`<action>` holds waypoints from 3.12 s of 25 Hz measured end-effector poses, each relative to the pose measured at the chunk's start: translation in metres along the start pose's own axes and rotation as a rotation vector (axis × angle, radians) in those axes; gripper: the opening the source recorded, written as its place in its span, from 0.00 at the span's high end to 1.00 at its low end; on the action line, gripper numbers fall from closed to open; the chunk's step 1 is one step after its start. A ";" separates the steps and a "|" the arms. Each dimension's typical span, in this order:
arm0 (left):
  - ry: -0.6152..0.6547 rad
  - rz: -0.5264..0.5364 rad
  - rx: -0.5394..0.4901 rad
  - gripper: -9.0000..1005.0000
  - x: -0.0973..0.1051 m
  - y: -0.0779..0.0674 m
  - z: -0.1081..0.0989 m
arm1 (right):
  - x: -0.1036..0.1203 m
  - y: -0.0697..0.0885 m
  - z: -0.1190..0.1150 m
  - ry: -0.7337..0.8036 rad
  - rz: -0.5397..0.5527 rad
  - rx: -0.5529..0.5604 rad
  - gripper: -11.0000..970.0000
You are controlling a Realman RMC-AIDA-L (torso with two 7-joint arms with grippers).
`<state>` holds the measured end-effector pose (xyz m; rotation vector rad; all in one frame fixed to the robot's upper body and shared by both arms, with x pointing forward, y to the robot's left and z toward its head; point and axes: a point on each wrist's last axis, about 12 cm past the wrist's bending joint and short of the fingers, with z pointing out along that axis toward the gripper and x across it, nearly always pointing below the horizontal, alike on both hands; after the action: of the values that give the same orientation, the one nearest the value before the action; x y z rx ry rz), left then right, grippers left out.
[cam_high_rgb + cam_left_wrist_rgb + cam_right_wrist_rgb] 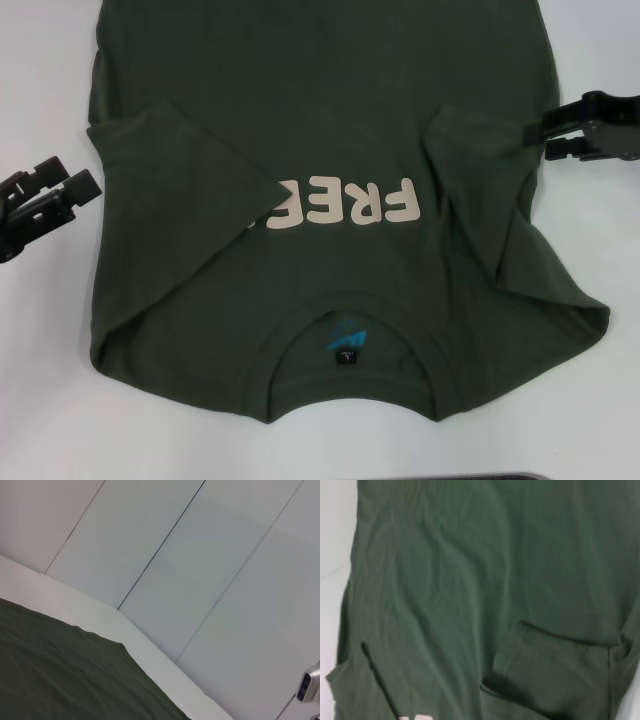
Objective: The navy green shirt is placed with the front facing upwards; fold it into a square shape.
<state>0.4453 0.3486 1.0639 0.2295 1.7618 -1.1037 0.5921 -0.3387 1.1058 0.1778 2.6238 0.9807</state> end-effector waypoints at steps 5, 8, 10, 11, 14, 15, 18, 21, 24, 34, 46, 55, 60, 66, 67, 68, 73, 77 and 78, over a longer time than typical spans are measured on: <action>-0.001 -0.002 -0.002 0.08 0.001 0.000 -0.001 | 0.003 0.004 0.014 0.009 -0.016 0.020 0.51; -0.001 -0.002 -0.003 0.08 0.001 0.000 -0.001 | 0.004 0.005 0.018 0.015 -0.014 0.020 0.51; -0.001 -0.001 -0.004 0.08 0.001 0.000 -0.001 | 0.004 0.006 0.018 0.017 -0.011 0.020 0.51; -0.001 -0.001 -0.003 0.08 0.001 0.000 -0.001 | 0.004 0.006 0.018 0.017 -0.008 0.019 0.51; -0.001 0.001 -0.004 0.08 0.000 0.000 -0.001 | 0.005 0.006 0.020 0.024 0.009 0.017 0.51; -0.001 0.001 -0.003 0.08 0.000 0.000 -0.001 | 0.006 0.005 0.020 0.026 0.014 0.017 0.51; -0.001 0.002 -0.003 0.08 0.000 0.000 0.000 | 0.007 0.004 0.018 0.034 0.024 0.015 0.51; -0.001 0.003 -0.003 0.08 0.000 0.000 0.000 | 0.007 0.001 0.014 0.039 0.036 0.019 0.51; -0.001 0.003 -0.004 0.08 0.000 0.000 0.000 | 0.007 -0.001 0.013 0.031 0.044 0.024 0.51; -0.002 0.003 -0.003 0.08 0.000 0.000 0.000 | 0.010 -0.002 0.022 0.022 0.060 0.027 0.51; -0.002 0.003 -0.005 0.08 0.001 0.000 0.000 | 0.008 0.001 0.022 0.020 0.059 0.014 0.51; -0.002 0.005 -0.003 0.08 0.000 0.000 0.000 | 0.010 0.003 0.030 0.005 0.061 0.009 0.51; -0.002 0.004 -0.005 0.08 0.001 0.000 0.000 | 0.009 0.006 0.032 0.006 0.065 0.006 0.51; -0.002 0.004 -0.005 0.08 0.000 0.000 0.000 | 0.009 0.005 0.031 0.011 0.060 0.009 0.51; -0.002 0.005 -0.004 0.08 0.000 0.000 0.000 | 0.009 0.005 0.031 0.012 0.061 0.009 0.51; -0.002 0.005 -0.004 0.08 0.000 0.000 0.001 | 0.010 0.005 0.031 0.014 0.062 0.009 0.59; -0.002 0.005 -0.004 0.08 0.000 0.000 0.001 | 0.010 0.004 0.030 0.016 0.063 0.009 0.87; -0.002 0.005 -0.004 0.08 0.000 0.000 0.001 | 0.011 0.007 0.030 0.029 0.062 -0.004 0.97; -0.002 0.005 -0.004 0.08 0.000 0.000 0.001 | 0.012 0.008 0.030 0.035 0.064 -0.013 0.97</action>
<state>0.4458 0.3483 1.0635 0.2305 1.7610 -1.0965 0.5918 -0.3112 1.0867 0.2442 2.6576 1.0313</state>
